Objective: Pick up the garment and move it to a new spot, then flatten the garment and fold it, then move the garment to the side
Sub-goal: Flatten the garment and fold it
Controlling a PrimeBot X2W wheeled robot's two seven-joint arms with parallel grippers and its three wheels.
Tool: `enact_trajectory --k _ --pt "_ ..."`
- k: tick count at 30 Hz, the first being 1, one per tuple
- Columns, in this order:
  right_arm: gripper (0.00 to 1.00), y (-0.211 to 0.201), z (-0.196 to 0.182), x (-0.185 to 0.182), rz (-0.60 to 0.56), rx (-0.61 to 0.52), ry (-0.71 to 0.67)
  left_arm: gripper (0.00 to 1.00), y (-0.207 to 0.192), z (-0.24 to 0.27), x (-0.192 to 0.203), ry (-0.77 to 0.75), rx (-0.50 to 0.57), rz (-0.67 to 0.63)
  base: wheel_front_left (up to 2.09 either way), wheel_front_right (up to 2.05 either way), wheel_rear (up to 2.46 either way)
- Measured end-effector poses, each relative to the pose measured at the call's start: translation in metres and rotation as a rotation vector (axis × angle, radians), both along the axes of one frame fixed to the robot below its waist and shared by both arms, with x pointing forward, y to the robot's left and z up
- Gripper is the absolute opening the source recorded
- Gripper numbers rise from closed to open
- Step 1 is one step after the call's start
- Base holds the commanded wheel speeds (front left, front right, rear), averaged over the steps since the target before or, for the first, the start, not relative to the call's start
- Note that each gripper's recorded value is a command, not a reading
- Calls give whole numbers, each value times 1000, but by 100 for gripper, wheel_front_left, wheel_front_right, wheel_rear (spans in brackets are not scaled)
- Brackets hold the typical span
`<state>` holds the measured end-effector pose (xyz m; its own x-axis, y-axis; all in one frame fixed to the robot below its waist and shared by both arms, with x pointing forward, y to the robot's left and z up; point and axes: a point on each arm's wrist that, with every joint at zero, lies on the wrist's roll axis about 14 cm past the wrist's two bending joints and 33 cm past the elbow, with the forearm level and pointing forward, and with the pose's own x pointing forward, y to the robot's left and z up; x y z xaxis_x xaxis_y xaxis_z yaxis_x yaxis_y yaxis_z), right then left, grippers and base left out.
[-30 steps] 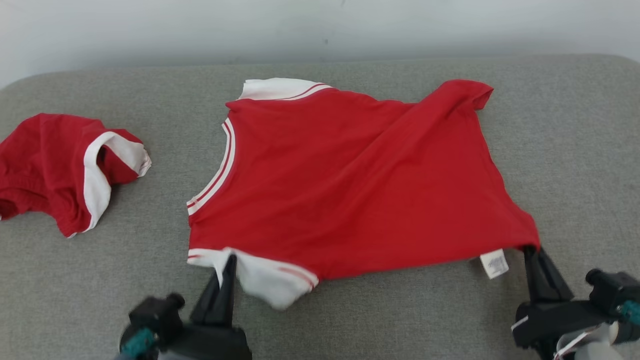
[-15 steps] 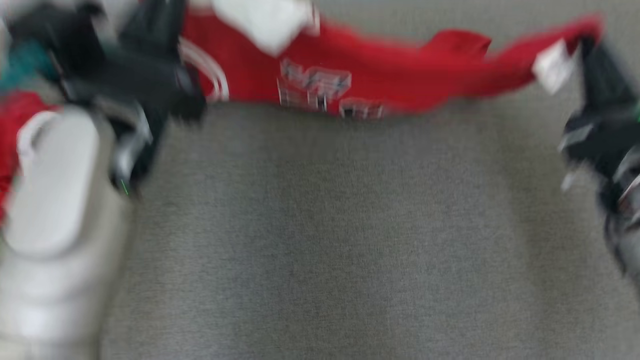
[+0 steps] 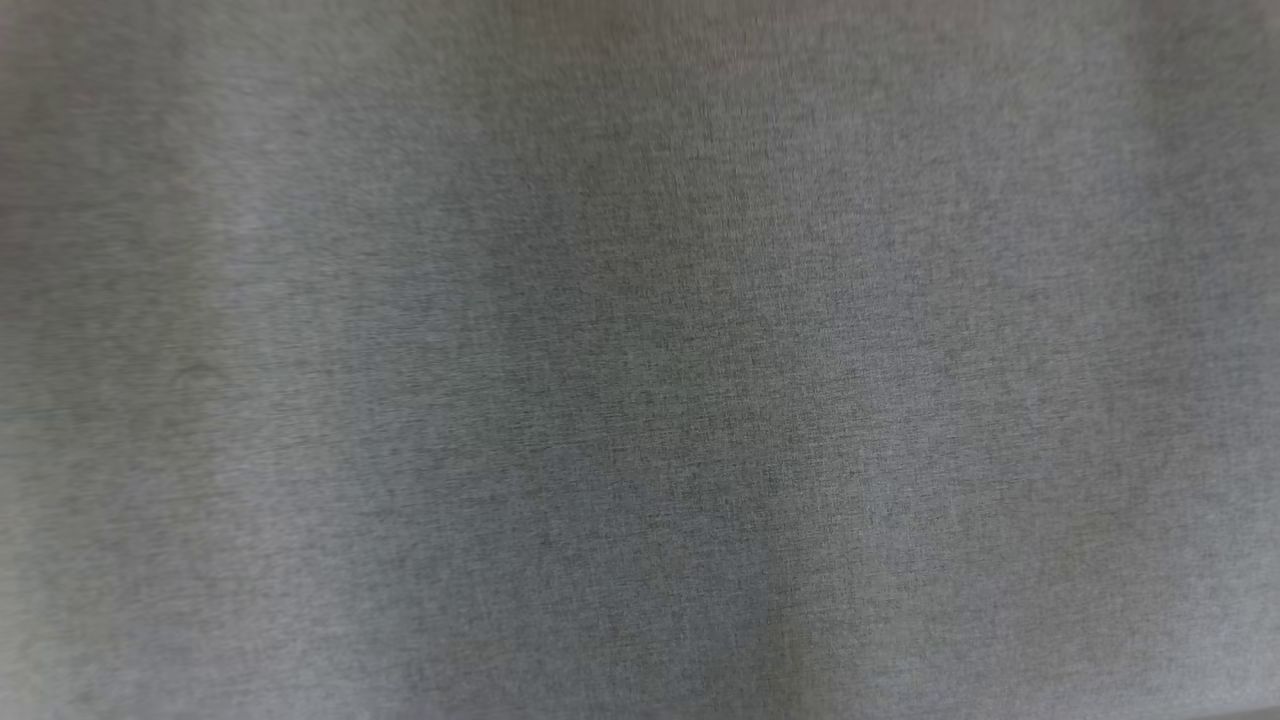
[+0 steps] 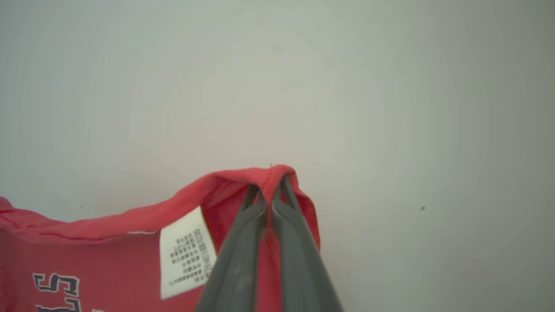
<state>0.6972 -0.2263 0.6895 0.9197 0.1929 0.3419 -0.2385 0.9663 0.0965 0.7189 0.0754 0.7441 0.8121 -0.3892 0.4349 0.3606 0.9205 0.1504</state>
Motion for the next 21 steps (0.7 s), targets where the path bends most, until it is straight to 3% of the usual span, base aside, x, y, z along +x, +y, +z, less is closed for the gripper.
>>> enact_trajectory --k 4,10,21 --pt "0 -7 24 20 -43 -42 -24 0 2 28 16 -48 -24 22 0 0 0" --pt "0 -20 85 26 -129 -105 -107 0 -4 95 3 -172 -89 16 0 0 0" --pt "0 -22 72 43 -173 -154 -45 0 -12 87 16 -137 -68 26 0 0 0"
